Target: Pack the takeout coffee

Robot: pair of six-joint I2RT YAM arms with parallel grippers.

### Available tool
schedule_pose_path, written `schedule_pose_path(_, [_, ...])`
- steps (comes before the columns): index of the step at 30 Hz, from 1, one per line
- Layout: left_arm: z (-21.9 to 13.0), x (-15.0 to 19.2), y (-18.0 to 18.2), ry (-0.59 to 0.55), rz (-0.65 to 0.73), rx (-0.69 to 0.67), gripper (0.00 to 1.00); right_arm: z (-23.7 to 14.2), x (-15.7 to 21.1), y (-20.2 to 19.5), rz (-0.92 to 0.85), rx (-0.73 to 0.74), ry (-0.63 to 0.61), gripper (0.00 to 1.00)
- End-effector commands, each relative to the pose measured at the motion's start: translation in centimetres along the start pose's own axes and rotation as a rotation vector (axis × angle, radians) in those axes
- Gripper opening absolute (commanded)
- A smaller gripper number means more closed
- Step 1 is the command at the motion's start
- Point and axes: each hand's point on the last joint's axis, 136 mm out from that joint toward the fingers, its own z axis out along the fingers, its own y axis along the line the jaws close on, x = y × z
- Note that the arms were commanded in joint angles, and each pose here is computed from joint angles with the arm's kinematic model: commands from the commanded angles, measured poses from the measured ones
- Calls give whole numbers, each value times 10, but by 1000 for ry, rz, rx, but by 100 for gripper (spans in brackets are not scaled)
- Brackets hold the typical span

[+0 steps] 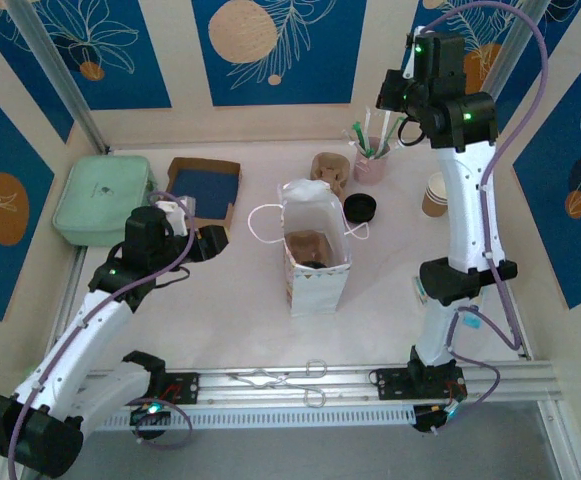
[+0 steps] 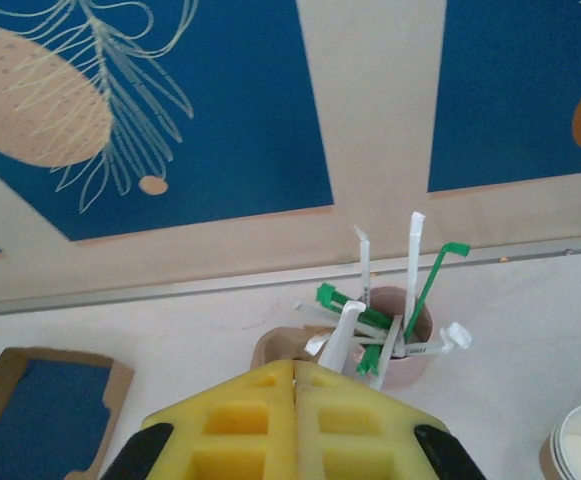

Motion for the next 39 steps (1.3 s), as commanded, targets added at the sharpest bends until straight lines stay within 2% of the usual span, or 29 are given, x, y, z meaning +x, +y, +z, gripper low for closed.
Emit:
schedule_pose_path(1, [-3,2,1,4,0,2,58,-32,3,13,10,-87,13,0])
schedule_pose_path(9, [-3,-3,-2,-1,0,9,58,-65,27,46,49,-318,113,0])
schedule_pose_path(23, [-5,-4,-5,-2,-6,17,58,-108,66,78,70,-593,290,0])
schedule_pose_path(32, [-1,-2,-5,7,-14,23,57,-109,97,80,76,-639,393,0])
schedule_pose_path(39, [1,-2,-4,10,-20,23,57,-95,119,80,87,-637,476,0])
